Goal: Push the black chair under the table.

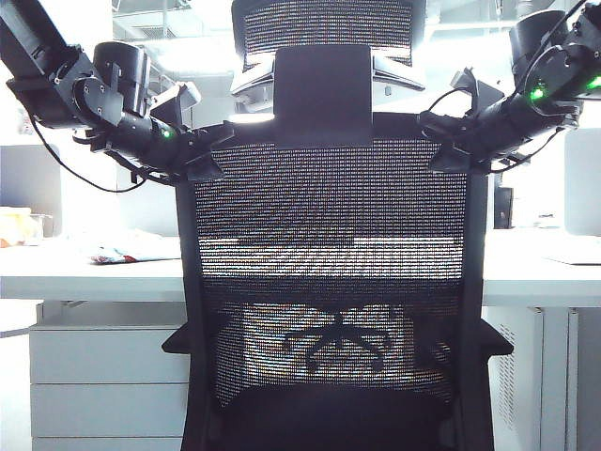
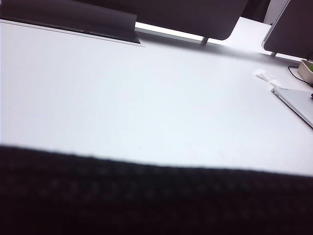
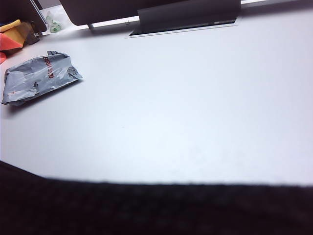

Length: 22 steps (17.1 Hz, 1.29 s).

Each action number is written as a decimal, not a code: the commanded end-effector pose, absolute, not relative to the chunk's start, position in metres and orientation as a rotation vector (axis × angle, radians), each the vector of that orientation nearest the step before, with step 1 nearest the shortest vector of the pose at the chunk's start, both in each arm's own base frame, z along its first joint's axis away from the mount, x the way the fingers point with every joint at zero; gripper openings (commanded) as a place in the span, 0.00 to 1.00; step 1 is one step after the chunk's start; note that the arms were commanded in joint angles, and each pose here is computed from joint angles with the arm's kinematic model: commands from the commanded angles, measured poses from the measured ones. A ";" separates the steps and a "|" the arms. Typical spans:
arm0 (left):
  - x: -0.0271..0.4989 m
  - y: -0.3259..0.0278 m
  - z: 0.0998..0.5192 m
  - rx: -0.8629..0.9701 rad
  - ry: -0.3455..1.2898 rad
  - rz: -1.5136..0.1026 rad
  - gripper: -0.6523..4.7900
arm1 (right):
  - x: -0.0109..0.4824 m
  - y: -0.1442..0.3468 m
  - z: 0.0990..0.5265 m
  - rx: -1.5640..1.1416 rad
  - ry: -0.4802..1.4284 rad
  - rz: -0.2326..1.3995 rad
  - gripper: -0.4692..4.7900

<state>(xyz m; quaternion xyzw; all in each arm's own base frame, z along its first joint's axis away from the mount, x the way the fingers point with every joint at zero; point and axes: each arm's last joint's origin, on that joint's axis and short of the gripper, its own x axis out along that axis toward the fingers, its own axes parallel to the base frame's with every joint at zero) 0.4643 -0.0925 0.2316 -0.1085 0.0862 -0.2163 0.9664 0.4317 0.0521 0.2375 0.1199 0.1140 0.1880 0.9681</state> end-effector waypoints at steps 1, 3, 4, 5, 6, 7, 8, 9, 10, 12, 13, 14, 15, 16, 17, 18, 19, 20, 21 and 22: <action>0.466 -0.087 0.246 -0.216 0.098 -0.471 0.11 | 0.436 0.043 0.253 0.244 0.131 0.318 0.08; 0.463 -0.088 0.250 -0.217 0.109 -0.513 0.11 | 0.434 0.043 0.257 0.246 0.134 0.335 0.08; 0.461 -0.088 0.254 -0.216 0.117 -0.519 0.11 | 0.431 0.044 0.261 0.246 0.138 0.353 0.08; 0.459 -0.087 0.256 -0.214 0.127 -0.521 0.11 | 0.429 0.044 0.264 0.248 0.139 0.364 0.08; 0.456 -0.087 0.259 -0.200 0.135 -0.521 0.11 | 0.427 0.044 0.267 0.248 0.152 0.363 0.08; 0.453 -0.086 0.261 -0.190 0.135 -0.520 0.11 | 0.425 0.044 0.268 0.249 0.161 0.363 0.08; 0.447 -0.085 0.266 -0.183 0.127 -0.521 0.11 | 0.421 0.044 0.268 0.253 0.168 0.366 0.08; 0.440 -0.084 0.270 -0.183 0.123 -0.522 0.11 | 0.413 0.044 0.267 0.260 0.177 0.365 0.08; 0.433 -0.083 0.274 -0.182 0.117 -0.522 0.11 | 0.404 0.043 0.265 0.268 0.187 0.363 0.08; 0.419 -0.081 0.281 -0.181 0.109 -0.523 0.11 | 0.389 0.042 0.264 0.276 0.196 0.367 0.08; 0.409 -0.079 0.285 -0.181 0.104 -0.524 0.11 | 0.377 0.041 0.265 0.276 0.198 0.372 0.08; 0.396 -0.077 0.291 -0.181 0.093 -0.525 0.11 | 0.364 0.040 0.269 0.286 0.192 0.372 0.08; 0.383 -0.075 0.297 -0.182 0.079 -0.526 0.11 | 0.351 0.039 0.274 0.320 0.184 0.372 0.08; 0.371 -0.073 0.303 -0.181 0.065 -0.527 0.11 | 0.336 0.037 0.283 0.322 0.156 0.375 0.08; 0.362 -0.071 0.308 -0.180 0.052 -0.528 0.11 | 0.324 0.036 0.290 0.319 0.130 0.371 0.08; 0.346 -0.069 0.317 -0.181 0.029 -0.530 0.11 | 0.308 0.034 0.301 0.316 0.093 0.367 0.08; 0.329 -0.066 0.327 -0.183 0.003 -0.532 0.11 | 0.288 0.033 0.313 0.312 0.052 0.371 0.08; 0.312 -0.063 0.334 -0.181 -0.023 -0.531 0.11 | 0.271 0.031 0.324 0.309 0.023 0.374 0.08; 0.294 -0.060 0.340 -0.182 -0.042 -0.530 0.11 | 0.252 0.030 0.335 0.307 -0.008 0.379 0.08; 0.283 -0.058 0.344 -0.182 -0.053 -0.530 0.11 | 0.239 0.028 0.343 0.305 -0.030 0.382 0.08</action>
